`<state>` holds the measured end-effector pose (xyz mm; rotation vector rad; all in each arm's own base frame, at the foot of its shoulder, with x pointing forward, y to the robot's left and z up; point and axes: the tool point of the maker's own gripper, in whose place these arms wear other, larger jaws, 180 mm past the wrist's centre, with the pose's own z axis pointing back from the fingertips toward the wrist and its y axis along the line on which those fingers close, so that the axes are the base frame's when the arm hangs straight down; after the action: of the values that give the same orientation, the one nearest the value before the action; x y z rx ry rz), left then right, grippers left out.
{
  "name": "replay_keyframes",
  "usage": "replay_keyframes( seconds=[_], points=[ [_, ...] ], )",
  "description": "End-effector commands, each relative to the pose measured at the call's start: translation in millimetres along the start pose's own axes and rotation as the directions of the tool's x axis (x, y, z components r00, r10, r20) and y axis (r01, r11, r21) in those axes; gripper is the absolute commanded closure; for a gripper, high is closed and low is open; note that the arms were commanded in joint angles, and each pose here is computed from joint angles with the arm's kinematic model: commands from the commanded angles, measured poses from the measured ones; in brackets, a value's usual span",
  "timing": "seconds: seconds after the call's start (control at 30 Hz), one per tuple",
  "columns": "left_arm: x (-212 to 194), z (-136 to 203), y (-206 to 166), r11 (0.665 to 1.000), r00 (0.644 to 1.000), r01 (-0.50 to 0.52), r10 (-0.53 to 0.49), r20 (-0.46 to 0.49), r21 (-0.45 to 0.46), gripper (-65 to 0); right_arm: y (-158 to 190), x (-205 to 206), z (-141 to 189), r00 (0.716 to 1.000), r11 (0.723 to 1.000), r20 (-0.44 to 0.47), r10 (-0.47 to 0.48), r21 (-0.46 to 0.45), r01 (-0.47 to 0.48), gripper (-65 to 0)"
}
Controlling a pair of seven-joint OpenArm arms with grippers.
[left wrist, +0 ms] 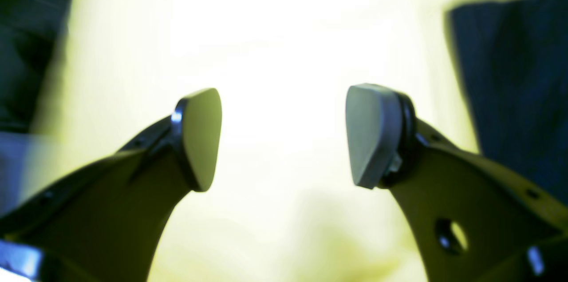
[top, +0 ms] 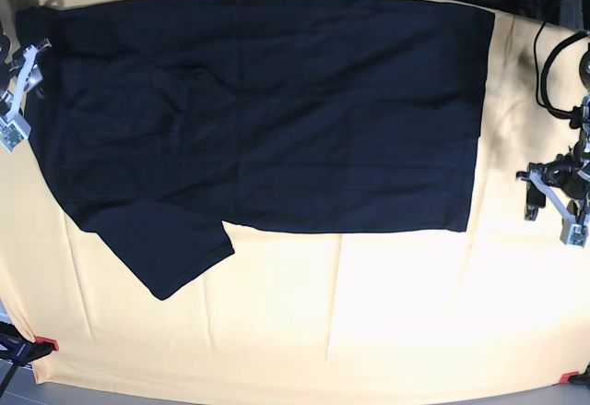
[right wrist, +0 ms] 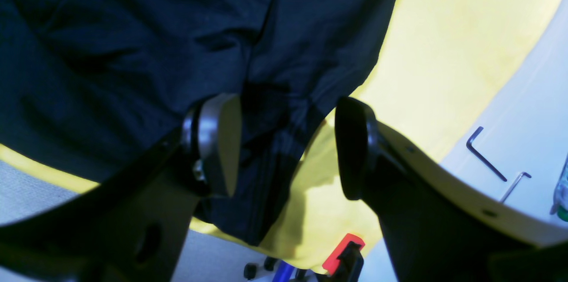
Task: Fold the T-shirt properly
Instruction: 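Release the shirt and move the left gripper toward the shirt's hem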
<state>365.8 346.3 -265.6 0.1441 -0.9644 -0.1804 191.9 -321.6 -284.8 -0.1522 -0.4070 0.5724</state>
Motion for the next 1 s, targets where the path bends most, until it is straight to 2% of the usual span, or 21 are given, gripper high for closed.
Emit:
replay_keyframes(
  seconds=[0.0, 0.07, 0.13, 0.2, 0.27, 0.37, 0.43, 0.53, 0.67, 0.87, 0.97],
  points=[
    [17.9, 2.2, 13.9, 0.996, 0.993, -0.089, 0.091, 0.071, -0.022, -43.4, -8.2, 6.6, 5.5, 1.000, 0.999, 0.015, 0.022, -0.027, -0.022, -35.6],
    [10.5, -6.5, 12.7, 0.955, 0.958, -0.257, 0.272, 0.091, -0.145, -43.5, -8.2, 6.6, 5.5, 1.000, 0.999, 0.015, 0.022, -0.027, -0.022, -35.6],
    [-1.3, -16.2, 6.2, 0.900, 0.922, -0.358, 0.383, 0.060, -0.248, -43.5, -8.2, 6.6, 5.5, 1.000, 0.999, 0.015, 0.022, -0.027, -0.022, -35.6],
    [-8.3, -25.4, -2.7, 0.845, 0.889, -0.425, 0.458, 0.028, -0.325, -43.5, -8.2, 8.2, 5.5, 0.999, 0.999, 0.024, 0.023, -0.027, -0.022, -35.6],
    [-10.7, -34.3, -7.7, 0.803, 0.860, -0.473, 0.510, 0.007, -0.363, -43.5, -8.2, 10.1, 5.6, 0.999, 0.999, 0.035, 0.023, -0.027, -0.022, -35.6],
    [-10.4, -47.1, -13.6, 0.773, 0.839, -0.510, 0.544, -0.017, -0.378, -43.5, -8.2, 10.0, 5.6, 0.999, 0.999, 0.034, 0.023, -0.027, -0.022, -35.6],
    [-5.1, -53.0, -22.8, 0.766, 0.842, -0.503, 0.538, -0.029, -0.399, -43.5, -8.2, 10.0, 5.6, 0.999, 0.999, 0.034, 0.023, -0.027, -0.022, -35.6],
    [6.9, -59.3, -44.2, 0.769, 0.870, -0.454, 0.492, -0.037, -0.450, -43.5, -8.2, 9.9, 5.5, 0.999, 0.999, 0.034, 0.022, -0.027, -0.021, -35.6],
    [8.6, -74.6, -72.3, 0.798, 0.909, -0.400, 0.407, -0.086, -0.451, -43.5, -8.2, 9.9, 5.5, 0.999, 0.999, 0.034, 0.022, -0.027, -0.021, -35.6],
    [2.6, -91.6, -96.0, 0.816, 0.912, -0.406, 0.391, -0.124, -0.412, -43.5, -8.1, 9.7, 5.5, 0.999, 0.999, 0.033, 0.022, -0.027, -0.021, -35.6],
    [-7.8, -93.6, -117.4, 0.801, 0.911, -0.411, 0.372, -0.176, -0.435, -43.5, -8.2, 9.9, 5.5, 0.999, 0.999, 0.034, 0.022, -0.027, -0.021, -35.6]
  ],
)
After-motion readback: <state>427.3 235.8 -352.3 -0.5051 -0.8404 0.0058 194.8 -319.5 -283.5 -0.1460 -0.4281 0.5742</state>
